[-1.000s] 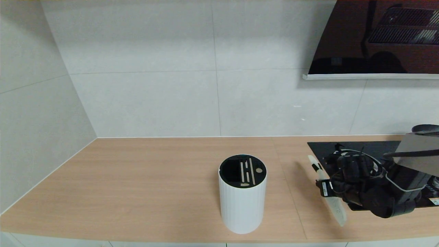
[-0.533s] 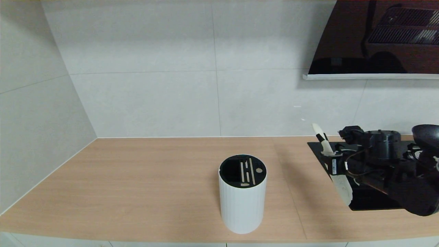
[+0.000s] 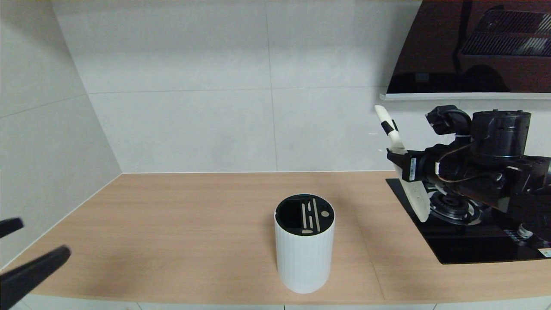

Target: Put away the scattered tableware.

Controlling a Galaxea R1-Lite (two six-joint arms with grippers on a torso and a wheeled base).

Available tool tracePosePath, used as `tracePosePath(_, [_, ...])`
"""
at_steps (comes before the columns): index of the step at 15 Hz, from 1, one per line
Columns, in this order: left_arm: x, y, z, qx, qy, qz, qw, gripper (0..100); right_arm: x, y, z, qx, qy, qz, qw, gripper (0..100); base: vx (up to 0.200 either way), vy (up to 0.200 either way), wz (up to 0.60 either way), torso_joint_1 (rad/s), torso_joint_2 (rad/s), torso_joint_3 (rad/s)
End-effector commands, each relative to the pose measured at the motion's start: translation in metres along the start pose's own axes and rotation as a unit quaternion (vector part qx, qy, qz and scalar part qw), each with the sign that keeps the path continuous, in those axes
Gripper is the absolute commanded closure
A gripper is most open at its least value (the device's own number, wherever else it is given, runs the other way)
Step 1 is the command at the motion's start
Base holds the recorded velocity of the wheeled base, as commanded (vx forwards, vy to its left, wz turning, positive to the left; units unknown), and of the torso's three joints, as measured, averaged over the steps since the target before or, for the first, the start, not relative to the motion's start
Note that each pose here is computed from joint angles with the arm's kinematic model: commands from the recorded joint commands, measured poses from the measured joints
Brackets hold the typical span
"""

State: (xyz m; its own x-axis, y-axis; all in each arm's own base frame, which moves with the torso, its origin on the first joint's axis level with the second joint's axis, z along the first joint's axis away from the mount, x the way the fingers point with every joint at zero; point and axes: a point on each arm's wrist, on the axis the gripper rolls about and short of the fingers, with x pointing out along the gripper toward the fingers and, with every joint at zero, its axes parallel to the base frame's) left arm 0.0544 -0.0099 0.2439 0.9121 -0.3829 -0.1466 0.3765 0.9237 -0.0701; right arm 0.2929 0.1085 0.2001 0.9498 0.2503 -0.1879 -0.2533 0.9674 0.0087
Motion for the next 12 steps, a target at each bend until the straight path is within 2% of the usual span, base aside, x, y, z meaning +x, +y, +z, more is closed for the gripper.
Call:
tracePosePath(1, [0.097, 0.017, 0.027, -0.067, 0.055, -0.092, 0.992, 0, -0.003, 0.017, 0.012, 0.0, -0.016, 0.028, 1.0, 100, 0.0, 0.0, 0.0, 0.0, 0.0, 0.0])
tracePosePath(2, [0.118, 0.013, 0.028, -0.09, 0.051, -0.117, 0.9878, 0, -0.004, 0.023, 0.016, 0.0, -0.021, 0.037, 0.999, 100, 0.0, 0.0, 0.0, 0.0, 0.0, 0.0])
tracePosePath(4, [0.156, 0.002, 0.026, -0.154, 0.043, -0.161, 0.9739, 0, -0.003, 0.035, 0.023, 0.005, -0.034, 0.055, 0.998, 100, 0.0, 0.0, 0.0, 0.0, 0.0, 0.0])
tracePosePath(6, [0.185, -0.01, 0.022, -0.235, 0.036, -0.195, 0.9514, 0, 0.004, 0.046, 0.025, 0.005, -0.036, 0.069, 0.997, 100, 0.0, 0.0, 0.0, 0.0, 0.0, 0.0])
tracePosePath(7, [0.196, -0.01, 0.022, -0.261, 0.027, -0.201, 0.9438, 0, 0.002, 0.052, 0.024, 0.011, -0.035, 0.079, 0.996, 100, 0.0, 0.0, 0.0, 0.0, 0.0, 0.0])
tracePosePath(8, [0.213, -0.009, 0.019, -0.278, 0.018, -0.206, 0.938, 0, -0.002, 0.063, 0.023, 0.025, -0.031, 0.096, 0.995, 100, 0.0, 0.0, 0.0, 0.0, 0.0, 0.0])
tracePosePath(9, [0.228, -0.01, 0.011, -0.289, 0.018, -0.204, 0.9352, 0, -0.008, 0.075, 0.02, 0.031, -0.018, 0.115, 0.993, 100, 0.0, 0.0, 0.0, 0.0, 0.0, 0.0])
tracePosePath(11, [0.238, -0.033, -0.003, -0.298, 0.041, -0.217, 0.9288, 0, -0.022, 0.098, 0.017, 0.05, 0.013, 0.148, 0.988, 100, 0.0, 0.0, 0.0, 0.0, 0.0, 0.0])
tracePosePath(12, [0.243, -0.039, -0.007, -0.3, 0.048, -0.223, 0.9264, 0, -0.024, 0.104, 0.018, 0.053, 0.017, 0.155, 0.986, 100, 0.0, 0.0, 0.0, 0.0, 0.0, 0.0])
